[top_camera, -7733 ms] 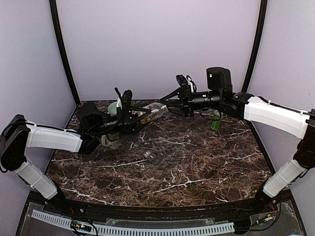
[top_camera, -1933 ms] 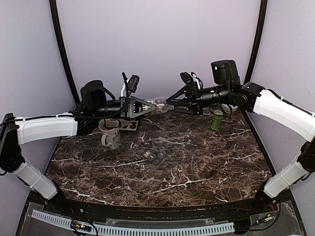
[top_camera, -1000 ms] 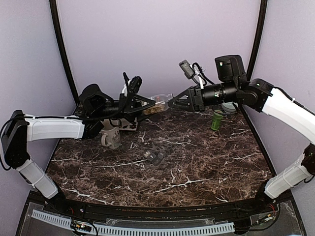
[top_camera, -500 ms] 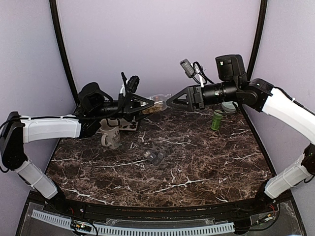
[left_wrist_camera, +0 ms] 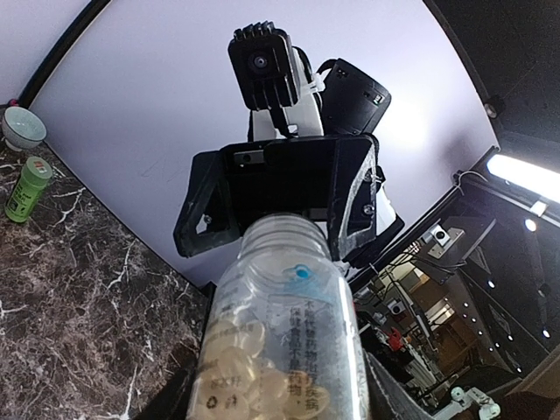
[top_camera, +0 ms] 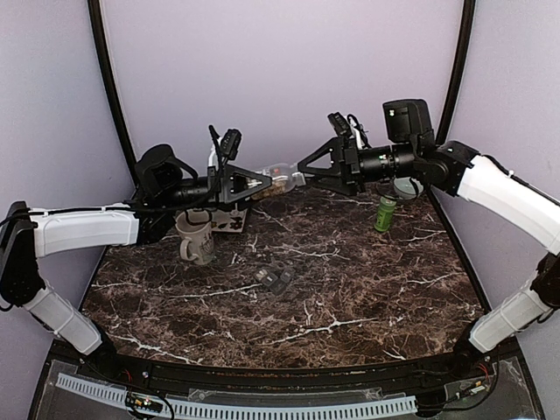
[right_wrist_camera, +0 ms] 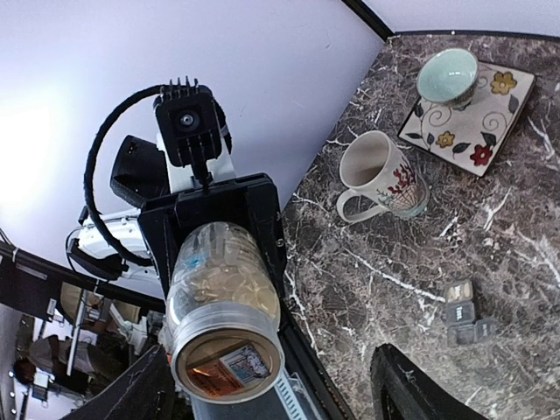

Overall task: Sort the pills into containers
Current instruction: Unscrew the lid of the pill bottle.

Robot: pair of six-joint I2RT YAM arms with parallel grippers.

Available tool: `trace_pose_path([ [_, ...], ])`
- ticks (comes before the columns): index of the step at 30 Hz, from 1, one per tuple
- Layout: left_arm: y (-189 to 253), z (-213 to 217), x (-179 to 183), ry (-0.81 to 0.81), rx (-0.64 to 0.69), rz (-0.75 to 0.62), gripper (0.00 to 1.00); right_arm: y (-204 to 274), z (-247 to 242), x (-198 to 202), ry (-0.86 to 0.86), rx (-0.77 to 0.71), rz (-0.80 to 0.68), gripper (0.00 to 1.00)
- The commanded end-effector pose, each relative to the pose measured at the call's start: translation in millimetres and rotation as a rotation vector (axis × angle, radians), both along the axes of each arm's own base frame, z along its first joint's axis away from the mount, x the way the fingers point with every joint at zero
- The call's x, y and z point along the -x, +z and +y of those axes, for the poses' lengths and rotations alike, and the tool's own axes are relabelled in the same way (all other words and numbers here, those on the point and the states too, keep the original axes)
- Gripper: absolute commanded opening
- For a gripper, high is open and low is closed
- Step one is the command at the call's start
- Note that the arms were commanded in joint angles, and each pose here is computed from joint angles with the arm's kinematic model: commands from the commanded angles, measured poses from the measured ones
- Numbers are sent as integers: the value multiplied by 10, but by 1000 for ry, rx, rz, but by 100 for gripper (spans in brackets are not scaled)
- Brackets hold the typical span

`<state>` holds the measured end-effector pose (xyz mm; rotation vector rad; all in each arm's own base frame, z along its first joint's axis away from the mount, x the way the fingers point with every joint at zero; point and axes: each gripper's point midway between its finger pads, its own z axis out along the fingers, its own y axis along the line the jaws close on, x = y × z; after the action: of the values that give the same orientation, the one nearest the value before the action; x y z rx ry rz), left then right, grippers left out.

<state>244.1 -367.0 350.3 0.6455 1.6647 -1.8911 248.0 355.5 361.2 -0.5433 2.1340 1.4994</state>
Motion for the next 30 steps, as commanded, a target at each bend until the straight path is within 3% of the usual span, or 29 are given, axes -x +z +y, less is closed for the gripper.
trace_pose_path([
  [1, 214, 81, 69, 10, 33, -107, 0, 17, 65, -6, 8, -57, 118, 76],
  [16, 123, 74, 36, 35, -22, -130, 0, 16, 190, 70, 64, -68, 185, 58],
  [18, 116, 68, 27, 34, -26, -130, 0, 16, 205, 78, 70, -66, 183, 47],
  [22, 108, 65, 12, 39, -30, -130, 0, 40, 213, 71, 73, -48, 153, 12],
  [24, 110, 64, 7, 40, -27, -124, 0, 38, 210, 75, 79, -38, 140, 0],
  [30, 155, 38, 2, 14, 10, -73, 0, 58, 201, 88, 102, 2, 10, 0],
])
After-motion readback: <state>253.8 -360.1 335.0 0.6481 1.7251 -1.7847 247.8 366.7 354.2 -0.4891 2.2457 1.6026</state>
